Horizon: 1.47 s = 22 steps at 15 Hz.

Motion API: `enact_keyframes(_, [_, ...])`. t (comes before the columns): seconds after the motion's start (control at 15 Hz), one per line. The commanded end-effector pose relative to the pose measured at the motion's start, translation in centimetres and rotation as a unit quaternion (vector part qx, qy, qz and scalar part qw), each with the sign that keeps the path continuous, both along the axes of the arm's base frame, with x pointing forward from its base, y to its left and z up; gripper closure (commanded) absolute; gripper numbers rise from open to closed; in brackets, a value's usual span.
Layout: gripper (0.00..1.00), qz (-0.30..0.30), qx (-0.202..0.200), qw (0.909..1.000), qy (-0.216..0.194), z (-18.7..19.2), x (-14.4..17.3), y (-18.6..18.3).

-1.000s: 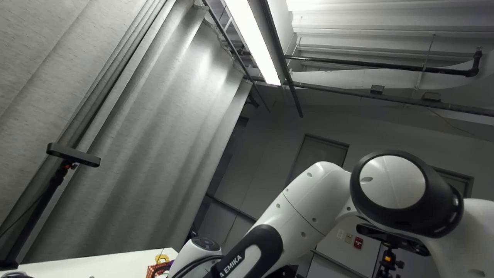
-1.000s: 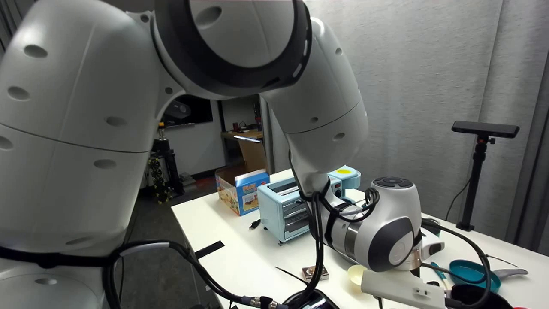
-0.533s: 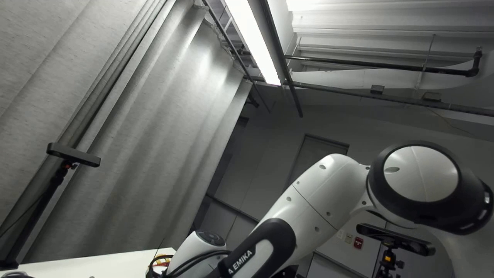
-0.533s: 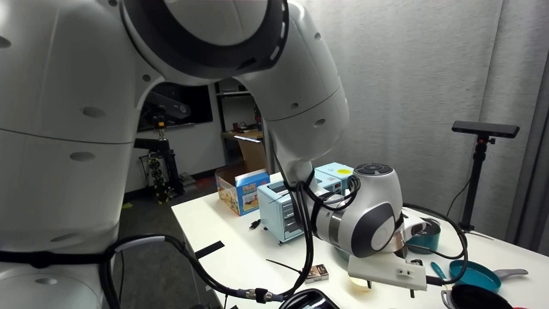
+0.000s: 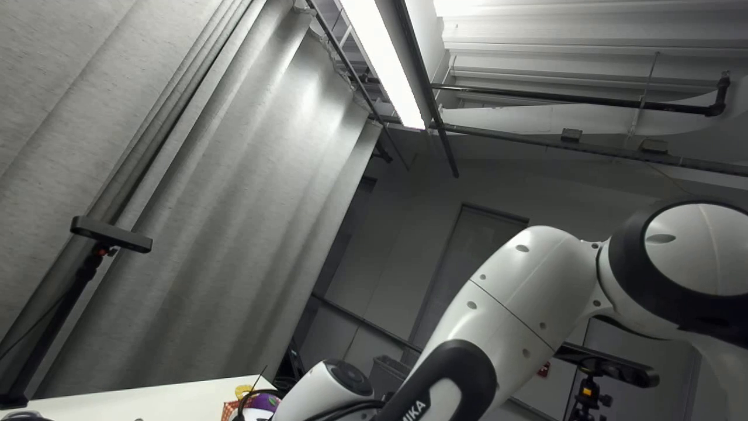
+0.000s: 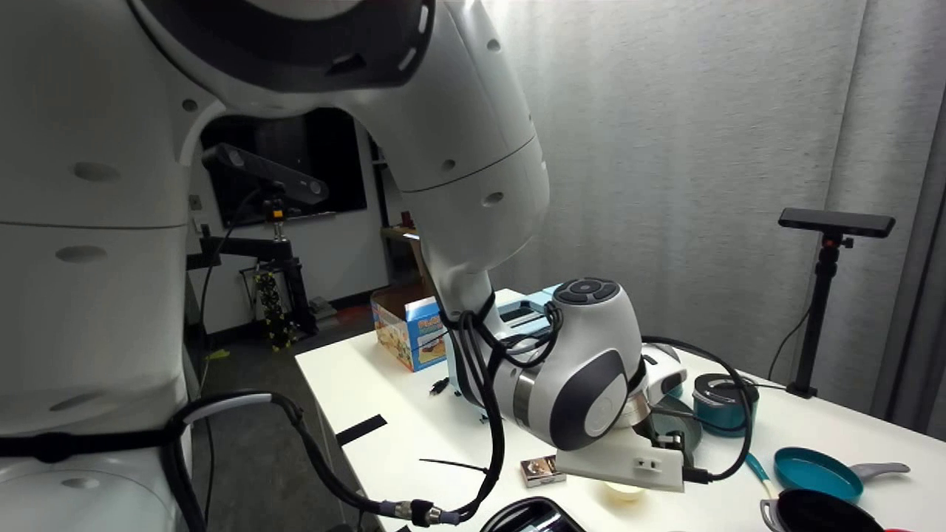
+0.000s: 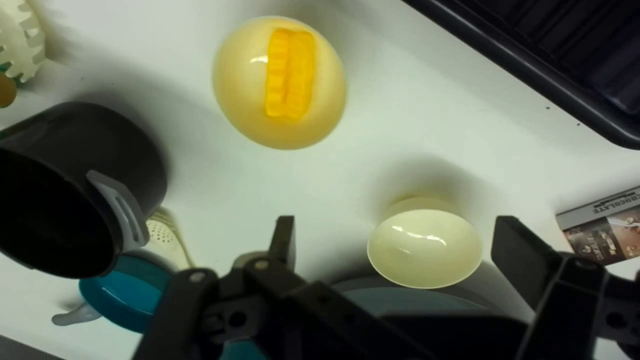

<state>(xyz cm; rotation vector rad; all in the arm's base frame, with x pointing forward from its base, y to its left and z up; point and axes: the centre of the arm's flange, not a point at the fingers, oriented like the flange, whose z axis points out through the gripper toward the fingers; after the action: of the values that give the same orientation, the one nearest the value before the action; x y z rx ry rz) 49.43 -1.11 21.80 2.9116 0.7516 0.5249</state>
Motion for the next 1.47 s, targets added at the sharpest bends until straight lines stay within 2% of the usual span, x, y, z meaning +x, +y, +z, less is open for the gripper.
enact_keyframes(0.0, [0.00,-0.003,0.009,0.9995,-0.031,1.6,-3.4,1.8])
enact_keyframes(0.4, [0.00,0.004,0.017,0.9984,-0.054,1.9,-6.2,4.1])
enact_keyframes(0.47, [0.00,0.009,0.016,0.9991,-0.037,1.0,-4.1,3.0])
enact_keyframes(1.4, [0.00,0.011,0.016,0.9992,-0.035,0.8,-4.2,3.0])
